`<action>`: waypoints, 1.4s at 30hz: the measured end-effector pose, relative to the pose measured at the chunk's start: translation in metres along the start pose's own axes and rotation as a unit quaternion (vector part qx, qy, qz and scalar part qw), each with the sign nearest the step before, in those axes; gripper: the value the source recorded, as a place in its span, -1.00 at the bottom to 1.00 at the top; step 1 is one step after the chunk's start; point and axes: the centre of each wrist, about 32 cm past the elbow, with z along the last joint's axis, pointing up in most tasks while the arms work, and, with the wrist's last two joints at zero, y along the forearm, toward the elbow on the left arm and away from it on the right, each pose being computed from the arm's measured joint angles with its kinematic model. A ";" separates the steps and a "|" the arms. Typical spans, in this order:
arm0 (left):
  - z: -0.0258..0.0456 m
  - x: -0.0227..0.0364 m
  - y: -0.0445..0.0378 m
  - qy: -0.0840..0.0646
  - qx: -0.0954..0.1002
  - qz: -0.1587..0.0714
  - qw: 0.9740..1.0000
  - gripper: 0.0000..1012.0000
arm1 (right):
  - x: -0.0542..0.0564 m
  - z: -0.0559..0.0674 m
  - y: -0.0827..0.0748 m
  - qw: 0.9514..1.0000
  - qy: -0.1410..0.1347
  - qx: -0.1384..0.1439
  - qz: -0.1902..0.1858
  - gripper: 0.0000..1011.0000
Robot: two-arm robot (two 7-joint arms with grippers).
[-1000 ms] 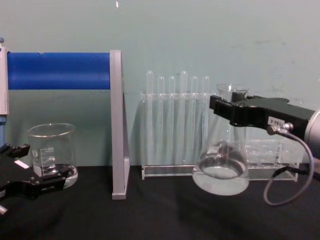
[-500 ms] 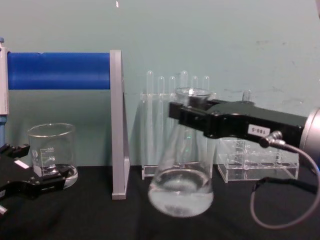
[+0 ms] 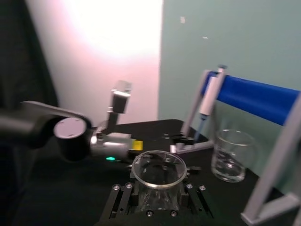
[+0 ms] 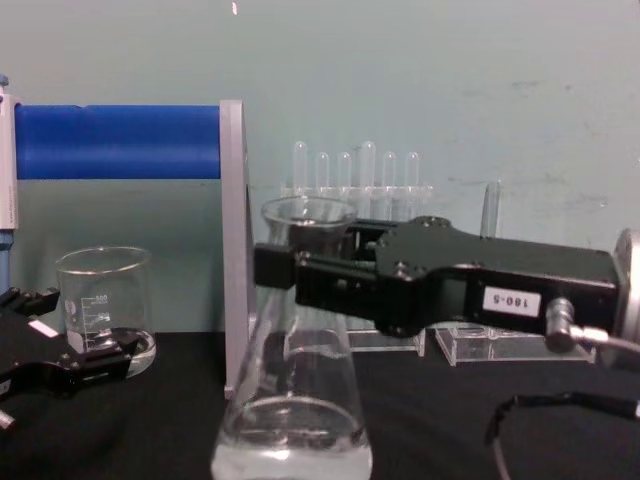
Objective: Grasp the erlenmeyer flask with one hand, shake it three times, then place it back.
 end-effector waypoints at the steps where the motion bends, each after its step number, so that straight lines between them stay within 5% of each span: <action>1: 0.0000 0.0000 0.0000 0.000 0.000 0.000 1.000 0.98 | 0.000 0.000 0.000 1.000 -0.001 0.000 0.012 -0.11; 15: 0.0000 0.0000 0.0000 0.000 0.000 0.000 1.000 0.98 | 0.001 0.000 0.000 0.996 -0.011 0.003 0.084 -0.11; 25: 0.0000 0.0000 0.0000 0.000 0.000 0.000 1.000 0.98 | 0.002 0.000 0.000 0.997 -0.013 0.004 0.081 -0.11; 33: 0.0000 0.0000 0.0000 0.000 0.000 0.000 1.000 0.98 | 0.002 -0.001 -0.001 1.000 -0.011 0.013 -0.017 -0.11; 37: 0.0000 0.0000 0.0000 0.000 0.000 0.000 1.000 0.98 | 0.004 -0.001 -0.002 0.996 -0.009 0.015 -0.084 -0.11; 42: 0.0000 0.0000 0.0000 0.000 0.000 0.000 1.000 0.98 | 0.006 -0.002 -0.002 0.984 -0.006 0.014 -0.176 -0.11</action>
